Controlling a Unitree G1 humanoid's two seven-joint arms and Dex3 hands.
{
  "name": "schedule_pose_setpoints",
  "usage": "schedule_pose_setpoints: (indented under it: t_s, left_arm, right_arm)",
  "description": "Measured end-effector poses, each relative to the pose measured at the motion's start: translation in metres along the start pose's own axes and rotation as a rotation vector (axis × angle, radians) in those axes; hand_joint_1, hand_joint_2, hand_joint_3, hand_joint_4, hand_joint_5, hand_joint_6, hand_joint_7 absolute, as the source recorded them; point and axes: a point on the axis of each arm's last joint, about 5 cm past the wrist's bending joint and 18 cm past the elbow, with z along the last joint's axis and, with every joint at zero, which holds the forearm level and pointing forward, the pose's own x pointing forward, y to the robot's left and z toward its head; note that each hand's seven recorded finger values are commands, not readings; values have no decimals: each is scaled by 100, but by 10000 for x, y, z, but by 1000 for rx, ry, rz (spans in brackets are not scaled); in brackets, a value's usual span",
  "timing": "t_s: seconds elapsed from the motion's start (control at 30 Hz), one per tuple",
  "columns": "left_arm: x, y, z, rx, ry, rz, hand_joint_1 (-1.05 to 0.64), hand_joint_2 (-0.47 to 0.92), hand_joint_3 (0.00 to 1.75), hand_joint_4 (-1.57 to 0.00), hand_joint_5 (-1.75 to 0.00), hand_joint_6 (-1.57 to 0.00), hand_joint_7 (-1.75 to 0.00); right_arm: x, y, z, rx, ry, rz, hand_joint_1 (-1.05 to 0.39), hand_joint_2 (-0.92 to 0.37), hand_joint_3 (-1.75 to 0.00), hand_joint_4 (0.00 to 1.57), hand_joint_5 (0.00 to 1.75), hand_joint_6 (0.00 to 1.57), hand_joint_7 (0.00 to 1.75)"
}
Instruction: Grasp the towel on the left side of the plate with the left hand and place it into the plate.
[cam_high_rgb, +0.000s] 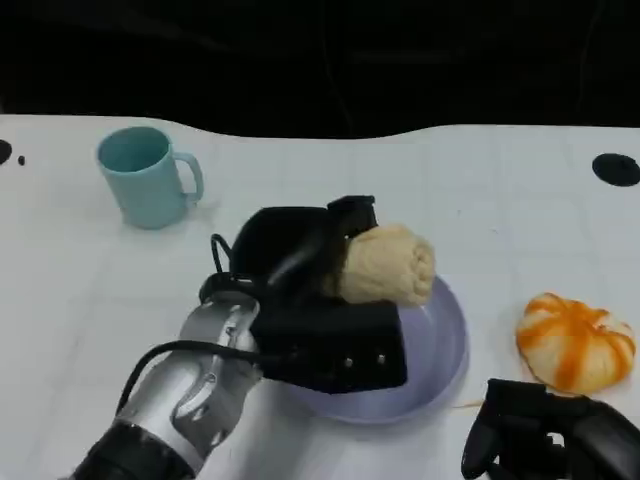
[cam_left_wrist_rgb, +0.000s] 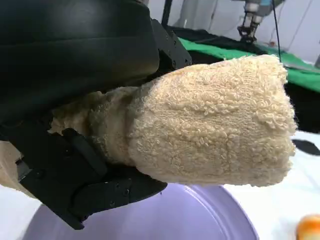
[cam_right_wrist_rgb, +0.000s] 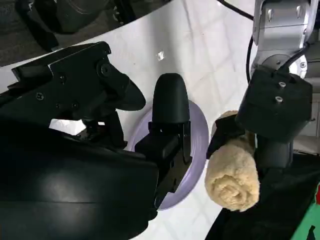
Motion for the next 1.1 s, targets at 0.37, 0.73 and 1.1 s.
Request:
schedule_pose_setpoints:
  t_s: [0.37, 0.73, 1.1]
  left_arm:
    - [25, -53, 122, 37, 27, -187, -56, 91, 15, -47, -52, -45, -1]
    - [-27, 117, 166, 154, -10, -265, -97, 92, 23, -11, -20, -6, 0]
    - [-224, 396, 86, 110, -59, -239, -92, 92, 27, -12, -26, -9, -3]
  right_arm:
    - [-1, 1, 3, -2, 3, -3, -5, -61, -108, 73, 175, 65, 147]
    - [0, 3, 7, 6, 3, 1, -4, -62, -108, 72, 175, 65, 147]
    - [8, -5, 5, -2, -8, -1, -5, -62, -108, 72, 175, 64, 148]
